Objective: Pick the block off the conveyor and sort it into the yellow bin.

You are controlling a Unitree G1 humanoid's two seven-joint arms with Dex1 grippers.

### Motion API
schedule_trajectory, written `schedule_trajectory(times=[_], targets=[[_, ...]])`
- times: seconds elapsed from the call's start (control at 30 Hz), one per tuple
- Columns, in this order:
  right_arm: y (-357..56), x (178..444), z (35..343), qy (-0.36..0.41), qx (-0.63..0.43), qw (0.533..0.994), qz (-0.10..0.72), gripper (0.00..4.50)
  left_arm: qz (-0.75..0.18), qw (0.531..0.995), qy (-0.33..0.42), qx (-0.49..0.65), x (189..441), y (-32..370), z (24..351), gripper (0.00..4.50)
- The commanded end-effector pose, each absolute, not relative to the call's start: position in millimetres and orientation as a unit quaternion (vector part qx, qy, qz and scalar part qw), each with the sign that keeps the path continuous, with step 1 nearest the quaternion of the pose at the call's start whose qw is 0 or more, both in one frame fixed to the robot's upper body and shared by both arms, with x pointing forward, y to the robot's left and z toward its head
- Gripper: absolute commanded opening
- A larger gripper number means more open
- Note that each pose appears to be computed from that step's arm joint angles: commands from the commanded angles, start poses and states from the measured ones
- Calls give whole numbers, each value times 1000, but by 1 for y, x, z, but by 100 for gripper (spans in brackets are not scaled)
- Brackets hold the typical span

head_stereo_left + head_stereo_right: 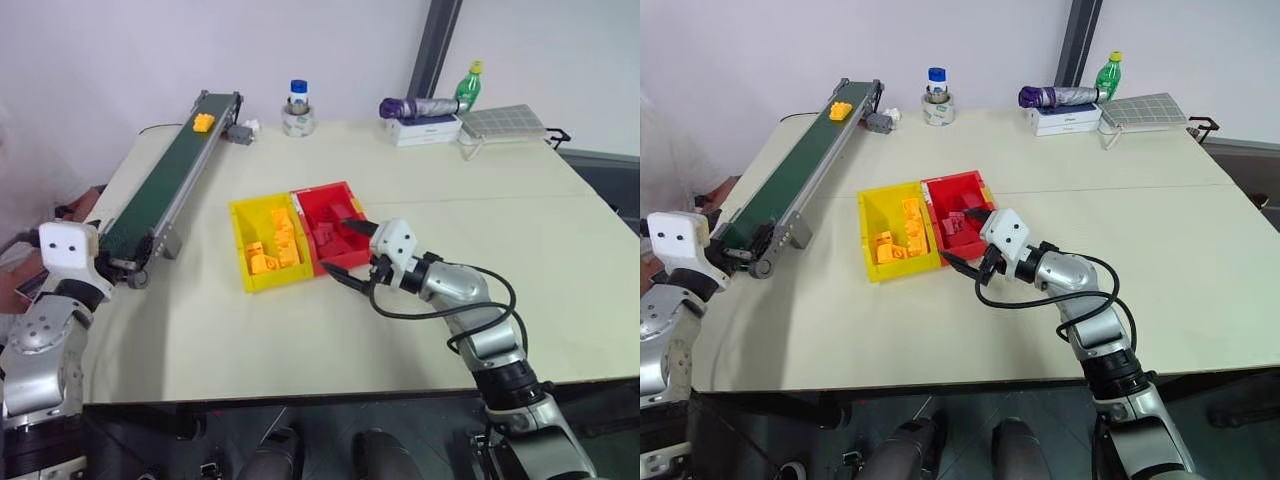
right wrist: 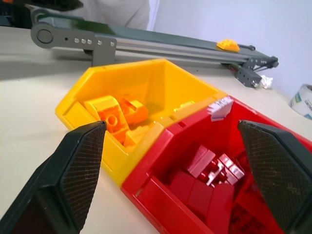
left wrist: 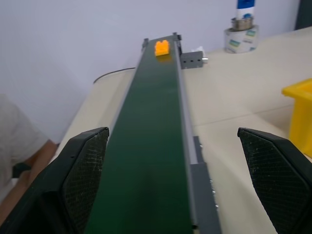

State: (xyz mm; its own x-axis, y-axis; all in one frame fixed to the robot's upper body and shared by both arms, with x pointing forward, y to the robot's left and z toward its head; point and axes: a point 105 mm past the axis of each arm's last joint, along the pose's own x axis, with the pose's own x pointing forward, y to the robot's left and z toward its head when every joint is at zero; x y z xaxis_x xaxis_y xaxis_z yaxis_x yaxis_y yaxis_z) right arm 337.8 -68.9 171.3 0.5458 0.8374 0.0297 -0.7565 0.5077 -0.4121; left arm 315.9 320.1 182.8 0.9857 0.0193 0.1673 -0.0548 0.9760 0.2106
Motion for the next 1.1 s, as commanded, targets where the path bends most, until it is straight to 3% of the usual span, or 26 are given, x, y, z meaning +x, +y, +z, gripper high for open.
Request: schedule_trajectory(times=[0.03, 1.1], targets=[[-64, 337, 187, -145, -184, 852, 469, 450, 35, 986, -108, 120, 309, 326, 197, 446], [-62, 335, 185, -145, -182, 851, 470, 450, 64, 988, -97, 102, 325, 336, 212, 446]])
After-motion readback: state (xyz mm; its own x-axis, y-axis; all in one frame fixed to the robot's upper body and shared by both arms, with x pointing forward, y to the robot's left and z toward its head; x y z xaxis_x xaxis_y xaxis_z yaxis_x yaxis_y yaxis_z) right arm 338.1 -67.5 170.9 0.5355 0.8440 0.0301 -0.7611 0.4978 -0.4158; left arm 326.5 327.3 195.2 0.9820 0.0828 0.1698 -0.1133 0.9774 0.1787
